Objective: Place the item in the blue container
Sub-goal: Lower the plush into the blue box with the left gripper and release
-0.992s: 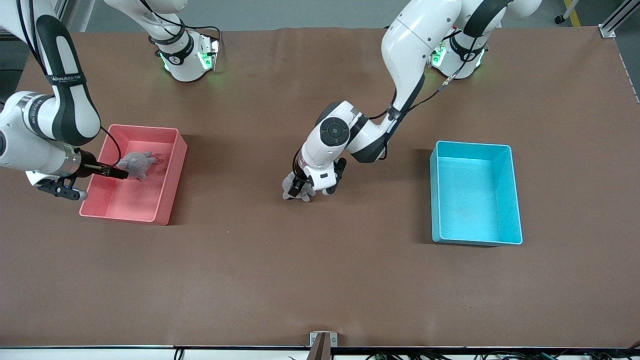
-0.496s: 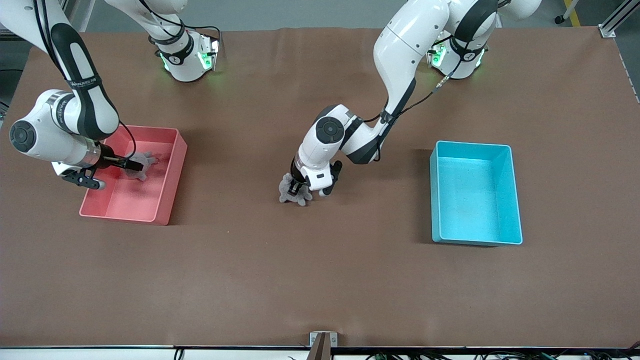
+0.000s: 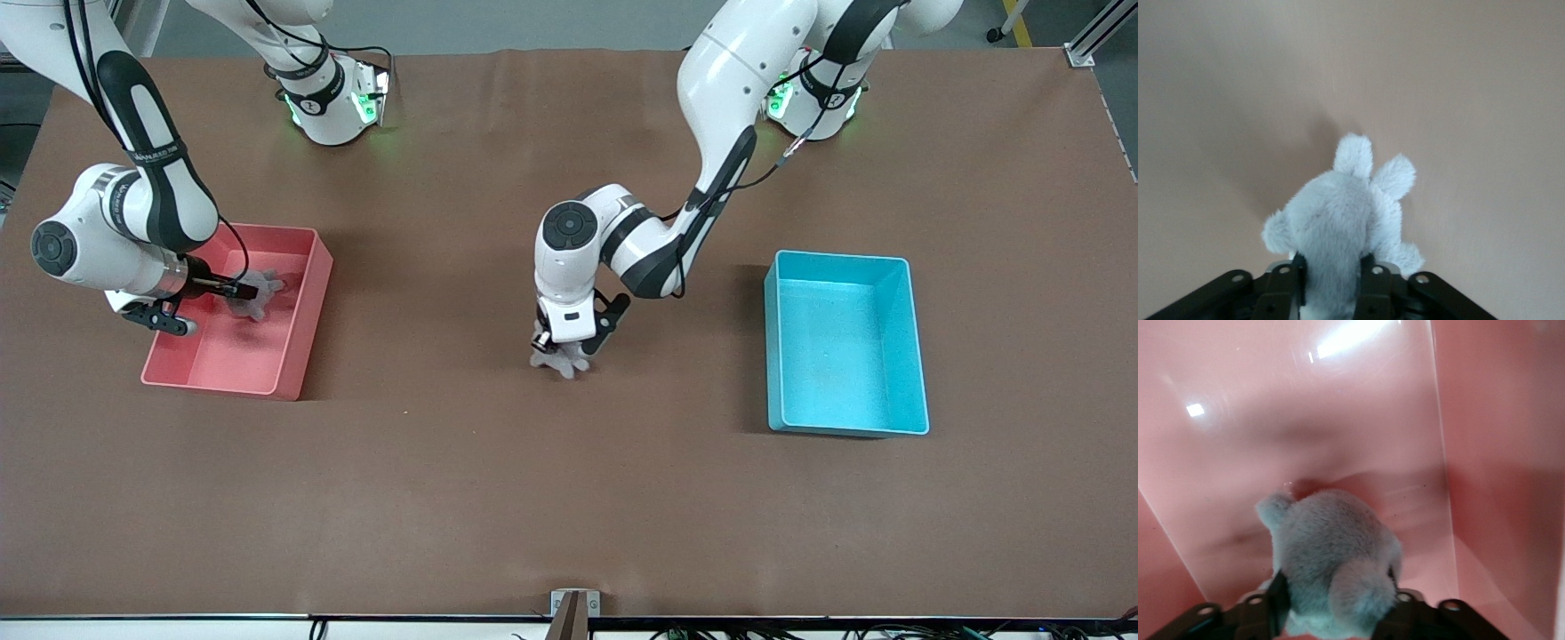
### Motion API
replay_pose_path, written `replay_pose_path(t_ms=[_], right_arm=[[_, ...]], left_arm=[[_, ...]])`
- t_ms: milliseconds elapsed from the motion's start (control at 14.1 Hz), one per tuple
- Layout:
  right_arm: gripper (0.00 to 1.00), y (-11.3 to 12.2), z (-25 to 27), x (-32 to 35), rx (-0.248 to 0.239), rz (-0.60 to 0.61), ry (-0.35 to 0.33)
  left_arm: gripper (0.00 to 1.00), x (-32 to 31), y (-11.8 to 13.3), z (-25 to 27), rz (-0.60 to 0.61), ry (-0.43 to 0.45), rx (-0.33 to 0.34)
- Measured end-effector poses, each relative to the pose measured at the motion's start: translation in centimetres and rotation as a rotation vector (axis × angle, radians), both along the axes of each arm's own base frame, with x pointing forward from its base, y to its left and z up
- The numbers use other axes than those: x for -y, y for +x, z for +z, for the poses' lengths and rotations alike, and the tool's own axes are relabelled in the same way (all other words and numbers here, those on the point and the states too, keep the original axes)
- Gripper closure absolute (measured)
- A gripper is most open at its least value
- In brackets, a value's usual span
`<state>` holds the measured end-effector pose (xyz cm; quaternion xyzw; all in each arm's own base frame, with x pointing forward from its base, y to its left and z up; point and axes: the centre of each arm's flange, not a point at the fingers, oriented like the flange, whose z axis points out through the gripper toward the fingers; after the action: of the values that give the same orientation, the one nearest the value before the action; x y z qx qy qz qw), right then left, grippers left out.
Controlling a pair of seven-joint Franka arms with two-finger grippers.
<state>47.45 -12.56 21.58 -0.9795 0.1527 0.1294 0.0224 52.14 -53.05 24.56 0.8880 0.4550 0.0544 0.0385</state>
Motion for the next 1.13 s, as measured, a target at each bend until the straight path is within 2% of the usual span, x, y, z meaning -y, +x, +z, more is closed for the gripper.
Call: replay_pose_path(t_ms=[142, 283, 354, 496, 638, 780, 921, 1134], right_arm=[[0.66, 0.1, 0.2, 0.0, -0.006, -0.001, 0.002], [0.78, 1.3, 1.8, 0.0, -0.034, 0.001, 0.014], [0.84, 2.7, 3.9, 0.0, -0.052, 0.001, 0.022], [0.84, 6.2, 10.1, -0.8, -0.072, -0.022, 0.021], [0.84, 8.9, 15.6, -4.9, -0.073, -0.083, -0.015], [0.85, 10.3, 18.2, -12.3, -0.070, -0.158, -0.065], [0.87, 10.3, 19.0, -21.1, -0.059, -0.243, -0.085], [0.87, 9.7, 19.1, -32.7, 0.002, -0.373, -0.087]], left_arm=[[0.79, -3.1, 2.1, 5.7, -0.032, 0.076, 0.018], [0.79, -8.0, 4.5, 11.3, -0.108, 0.137, -0.005], [0.79, -11.2, 5.6, 13.3, -0.157, 0.164, -0.023], [0.79, -18.5, 7.8, 15.5, -0.264, 0.196, -0.053], [0.79, -25.9, 9.5, 16.0, -0.358, 0.218, -0.093], [0.79, -33.0, 10.6, 15.2, -0.429, 0.229, -0.149], [0.79, -39.1, 11.2, 13.1, -0.462, 0.225, -0.210], [0.81, -44.3, 10.9, 8.1, -0.443, 0.206, -0.308]])
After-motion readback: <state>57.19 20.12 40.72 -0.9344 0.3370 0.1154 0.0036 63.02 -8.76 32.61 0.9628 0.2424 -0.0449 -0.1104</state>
